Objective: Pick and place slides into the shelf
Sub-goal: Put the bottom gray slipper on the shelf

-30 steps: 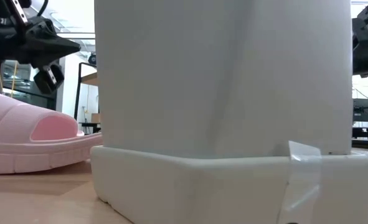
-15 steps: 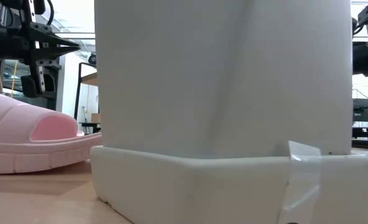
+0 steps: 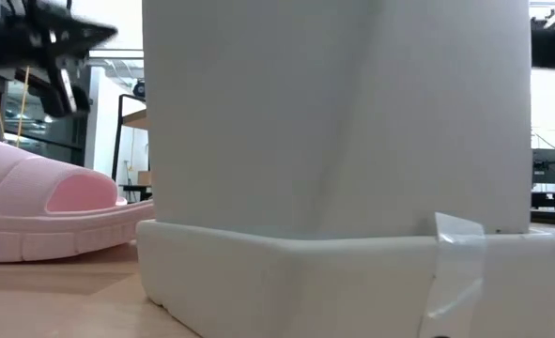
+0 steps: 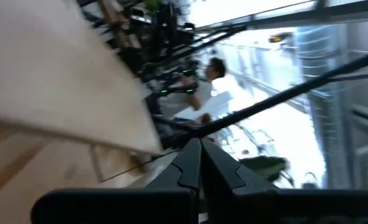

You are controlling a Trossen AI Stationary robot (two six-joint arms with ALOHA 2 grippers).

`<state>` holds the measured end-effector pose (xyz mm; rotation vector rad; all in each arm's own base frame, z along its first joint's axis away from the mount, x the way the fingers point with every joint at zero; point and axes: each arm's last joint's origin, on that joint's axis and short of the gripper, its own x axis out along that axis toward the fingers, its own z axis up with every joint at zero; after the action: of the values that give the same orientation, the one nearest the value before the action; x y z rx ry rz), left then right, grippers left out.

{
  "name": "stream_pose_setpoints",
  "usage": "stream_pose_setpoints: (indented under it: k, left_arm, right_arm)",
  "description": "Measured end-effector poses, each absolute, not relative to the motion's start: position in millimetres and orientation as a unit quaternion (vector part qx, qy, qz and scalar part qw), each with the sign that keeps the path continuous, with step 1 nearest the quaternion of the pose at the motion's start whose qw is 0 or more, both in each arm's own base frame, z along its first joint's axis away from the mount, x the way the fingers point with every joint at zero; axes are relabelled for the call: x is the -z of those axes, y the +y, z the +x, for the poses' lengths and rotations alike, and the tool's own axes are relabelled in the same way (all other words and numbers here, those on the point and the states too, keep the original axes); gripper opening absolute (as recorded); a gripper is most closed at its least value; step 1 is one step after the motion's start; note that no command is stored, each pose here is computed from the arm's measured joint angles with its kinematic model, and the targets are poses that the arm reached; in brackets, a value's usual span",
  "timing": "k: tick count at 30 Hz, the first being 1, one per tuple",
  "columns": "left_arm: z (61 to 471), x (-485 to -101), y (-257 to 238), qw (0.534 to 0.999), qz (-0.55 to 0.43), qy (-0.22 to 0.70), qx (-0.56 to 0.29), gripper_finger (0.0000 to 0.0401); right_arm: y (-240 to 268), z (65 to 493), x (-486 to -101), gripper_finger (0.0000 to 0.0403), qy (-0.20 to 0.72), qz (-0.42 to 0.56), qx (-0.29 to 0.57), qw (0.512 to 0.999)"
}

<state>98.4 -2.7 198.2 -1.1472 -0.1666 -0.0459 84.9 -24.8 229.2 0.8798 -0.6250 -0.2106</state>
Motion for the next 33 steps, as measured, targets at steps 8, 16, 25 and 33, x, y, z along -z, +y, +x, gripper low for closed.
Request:
stream_pose_setpoints:
  k: [8, 16, 25, 33]
  left_arm:
    - [73, -268, -1, 0.882, -0.469, -0.055, -0.001, 0.0001]
    - [38, -350, 9, 0.925, -0.34, -0.005, -0.169, 0.0001]
    - [44, -396, 13, 0.914, -0.259, 0.089, -0.299, 0.0001]
    - [47, -427, 16, 0.909, -0.197, 0.087, -0.356, 0.0001]
  right_arm:
    - [-22, 76, -267, 0.0, -0.207, 0.39, 0.142, 0.886]
    - [-23, 77, -293, 0.0, -0.126, 0.354, 0.184, 0.908]
    - [-25, 88, -300, 0.0001, -0.093, 0.339, 0.193, 0.916]
    - [-28, 93, -298, 0.0001, -0.079, 0.336, 0.198, 0.918]
